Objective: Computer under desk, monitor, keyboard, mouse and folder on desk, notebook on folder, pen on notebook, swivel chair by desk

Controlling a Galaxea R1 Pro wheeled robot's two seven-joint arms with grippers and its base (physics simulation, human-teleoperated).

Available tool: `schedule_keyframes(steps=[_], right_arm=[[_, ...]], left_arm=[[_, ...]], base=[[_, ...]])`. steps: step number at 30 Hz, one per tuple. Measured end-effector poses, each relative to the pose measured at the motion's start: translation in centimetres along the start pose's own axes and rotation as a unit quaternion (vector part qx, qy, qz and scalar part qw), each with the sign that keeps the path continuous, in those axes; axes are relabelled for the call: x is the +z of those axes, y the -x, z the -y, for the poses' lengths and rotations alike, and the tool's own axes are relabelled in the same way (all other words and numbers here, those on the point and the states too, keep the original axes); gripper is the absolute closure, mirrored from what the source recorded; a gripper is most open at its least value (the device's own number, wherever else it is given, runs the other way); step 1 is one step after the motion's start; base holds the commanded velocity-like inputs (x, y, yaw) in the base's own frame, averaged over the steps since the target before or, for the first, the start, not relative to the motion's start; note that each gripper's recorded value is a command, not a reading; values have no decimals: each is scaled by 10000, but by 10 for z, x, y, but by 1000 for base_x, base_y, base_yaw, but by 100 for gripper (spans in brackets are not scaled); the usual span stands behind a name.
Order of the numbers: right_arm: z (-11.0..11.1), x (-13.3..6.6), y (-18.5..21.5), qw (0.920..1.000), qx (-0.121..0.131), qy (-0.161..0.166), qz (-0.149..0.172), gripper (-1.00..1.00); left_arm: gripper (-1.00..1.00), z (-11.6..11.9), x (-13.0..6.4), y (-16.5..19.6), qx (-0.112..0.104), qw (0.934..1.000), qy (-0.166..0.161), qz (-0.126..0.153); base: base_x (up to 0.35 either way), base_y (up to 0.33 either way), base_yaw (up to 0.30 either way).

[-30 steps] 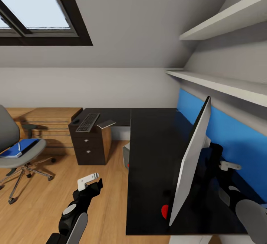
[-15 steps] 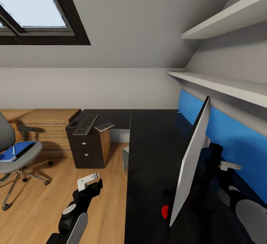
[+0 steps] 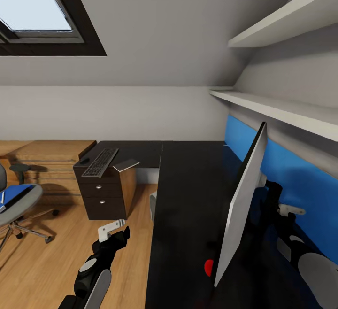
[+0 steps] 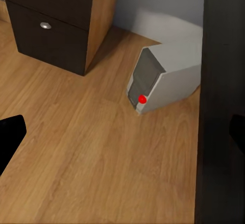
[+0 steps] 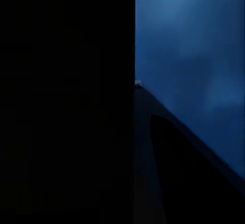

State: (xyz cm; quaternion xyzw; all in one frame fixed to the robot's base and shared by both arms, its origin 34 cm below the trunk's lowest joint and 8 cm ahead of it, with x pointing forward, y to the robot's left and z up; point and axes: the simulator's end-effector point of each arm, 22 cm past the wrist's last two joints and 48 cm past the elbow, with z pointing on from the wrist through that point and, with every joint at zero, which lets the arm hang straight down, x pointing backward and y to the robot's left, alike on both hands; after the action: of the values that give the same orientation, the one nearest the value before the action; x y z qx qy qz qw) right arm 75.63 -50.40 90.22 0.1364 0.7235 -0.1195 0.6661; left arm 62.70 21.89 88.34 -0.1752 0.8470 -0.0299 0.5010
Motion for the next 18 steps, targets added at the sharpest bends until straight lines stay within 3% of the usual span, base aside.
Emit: schedule_keyframes(steps=[18], right_arm=[[0,0,0,10000,0,1,2,100]], left_arm=[[-100,1,0,0,0,10000,-3,-8]], base=[[0,0,-10]])
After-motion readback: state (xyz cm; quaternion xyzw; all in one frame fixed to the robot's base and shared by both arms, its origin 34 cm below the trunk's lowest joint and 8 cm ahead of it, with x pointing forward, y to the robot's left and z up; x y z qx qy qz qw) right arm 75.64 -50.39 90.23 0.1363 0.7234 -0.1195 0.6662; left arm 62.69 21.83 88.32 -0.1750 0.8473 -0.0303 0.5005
